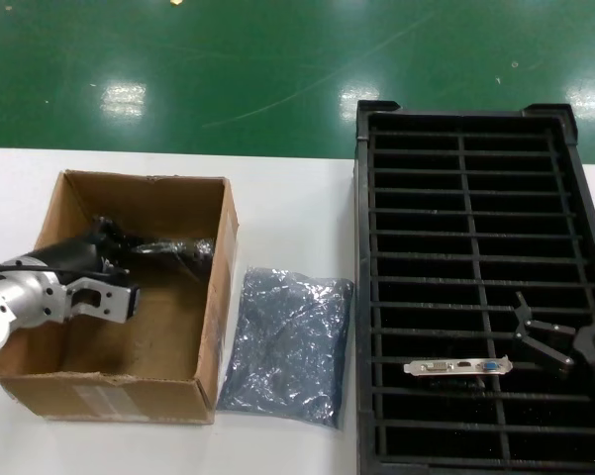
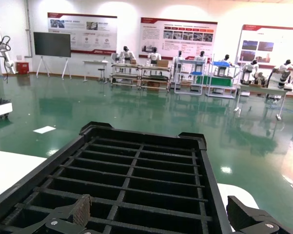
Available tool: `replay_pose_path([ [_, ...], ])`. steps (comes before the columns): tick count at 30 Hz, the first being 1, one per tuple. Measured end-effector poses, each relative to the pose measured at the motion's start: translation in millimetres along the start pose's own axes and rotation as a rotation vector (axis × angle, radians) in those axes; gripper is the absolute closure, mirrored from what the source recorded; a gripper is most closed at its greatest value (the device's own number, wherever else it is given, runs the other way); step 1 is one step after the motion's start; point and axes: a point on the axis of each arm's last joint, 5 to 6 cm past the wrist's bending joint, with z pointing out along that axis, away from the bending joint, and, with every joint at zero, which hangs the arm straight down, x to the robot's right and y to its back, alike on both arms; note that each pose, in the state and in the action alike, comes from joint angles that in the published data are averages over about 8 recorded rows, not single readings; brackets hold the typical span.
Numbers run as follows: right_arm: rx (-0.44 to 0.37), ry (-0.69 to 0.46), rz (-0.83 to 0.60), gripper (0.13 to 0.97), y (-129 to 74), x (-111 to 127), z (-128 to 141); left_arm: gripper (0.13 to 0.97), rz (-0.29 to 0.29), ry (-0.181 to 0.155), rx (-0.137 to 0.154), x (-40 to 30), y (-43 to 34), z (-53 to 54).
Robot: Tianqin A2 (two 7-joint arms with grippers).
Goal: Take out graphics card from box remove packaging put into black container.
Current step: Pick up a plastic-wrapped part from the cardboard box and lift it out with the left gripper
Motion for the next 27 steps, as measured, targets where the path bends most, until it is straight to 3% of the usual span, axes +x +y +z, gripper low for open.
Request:
replay_pose_path([
  [7,0.000,0.000,0.000,0.130,0.0,0.0,0.0,0.957,0.015,-0.051,-0.005,-11.5,-1.6,-15.0],
  [14,0.000,0.000,0.000,0.130,0.0,0.0,0.0,0.957,0.036,-0.130,-0.021,-23.1,-6.4,-40.8],
  [20,0.000,0.000,0.000,0.130,0.0,0.0,0.0,0.957,0.042,-0.217,-0.037,-29.4,-11.2,-74.5],
  [27,0.000,0.000,0.000,0.130,0.0,0.0,0.0,0.957,0.049,-0.309,-0.036,-33.4,-17.1,-123.9],
])
